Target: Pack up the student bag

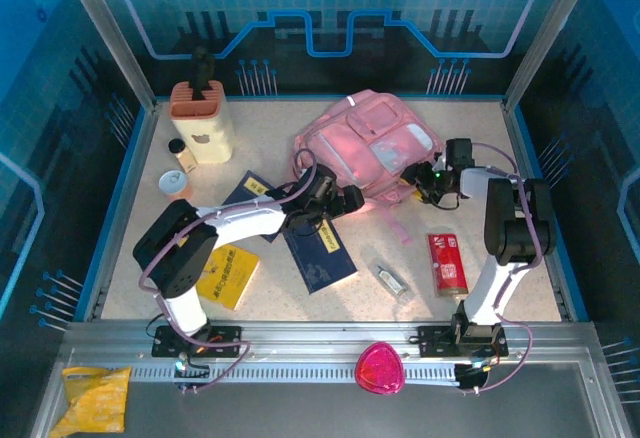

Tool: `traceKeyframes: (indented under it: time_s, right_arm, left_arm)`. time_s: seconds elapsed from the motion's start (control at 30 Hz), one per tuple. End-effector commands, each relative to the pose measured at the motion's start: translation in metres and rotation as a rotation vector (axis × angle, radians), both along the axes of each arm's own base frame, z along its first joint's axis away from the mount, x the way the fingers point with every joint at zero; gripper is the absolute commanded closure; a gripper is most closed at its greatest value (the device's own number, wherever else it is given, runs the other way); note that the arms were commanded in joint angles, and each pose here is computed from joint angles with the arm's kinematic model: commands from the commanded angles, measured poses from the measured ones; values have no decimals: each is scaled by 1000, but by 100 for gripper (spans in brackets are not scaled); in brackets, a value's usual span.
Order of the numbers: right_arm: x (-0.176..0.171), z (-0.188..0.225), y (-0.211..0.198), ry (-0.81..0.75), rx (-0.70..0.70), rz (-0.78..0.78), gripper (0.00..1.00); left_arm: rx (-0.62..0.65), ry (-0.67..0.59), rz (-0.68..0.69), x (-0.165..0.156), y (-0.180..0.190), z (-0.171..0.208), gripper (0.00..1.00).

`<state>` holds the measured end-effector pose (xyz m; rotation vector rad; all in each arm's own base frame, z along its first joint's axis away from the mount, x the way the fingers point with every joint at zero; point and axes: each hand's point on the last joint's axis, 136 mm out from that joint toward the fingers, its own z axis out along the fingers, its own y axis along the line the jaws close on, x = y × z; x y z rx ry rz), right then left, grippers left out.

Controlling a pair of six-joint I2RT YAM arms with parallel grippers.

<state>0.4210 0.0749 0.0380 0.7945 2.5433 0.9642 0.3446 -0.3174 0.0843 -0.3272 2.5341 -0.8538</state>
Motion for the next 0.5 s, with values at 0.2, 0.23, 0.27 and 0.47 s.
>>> traceKeyframes:
  time_s: [0.2,0.23,0.27,0.47]
  right_arm:
    - [5,16,-1,-91,2,-24,95]
    - [2,19,-2,-96,5,-28,99]
    - [0,22,-3,-104,9,-26,100]
    - [-24,34,0,-106,40,-31,100]
  left_arm:
    - [25,-83,-41,23,-13,-5,1]
    - [27,-84,-41,26,-12,-7,1]
    - [30,-81,-38,30,-11,-8,1]
    - [44,-125,-45,53,-6,-6,1]
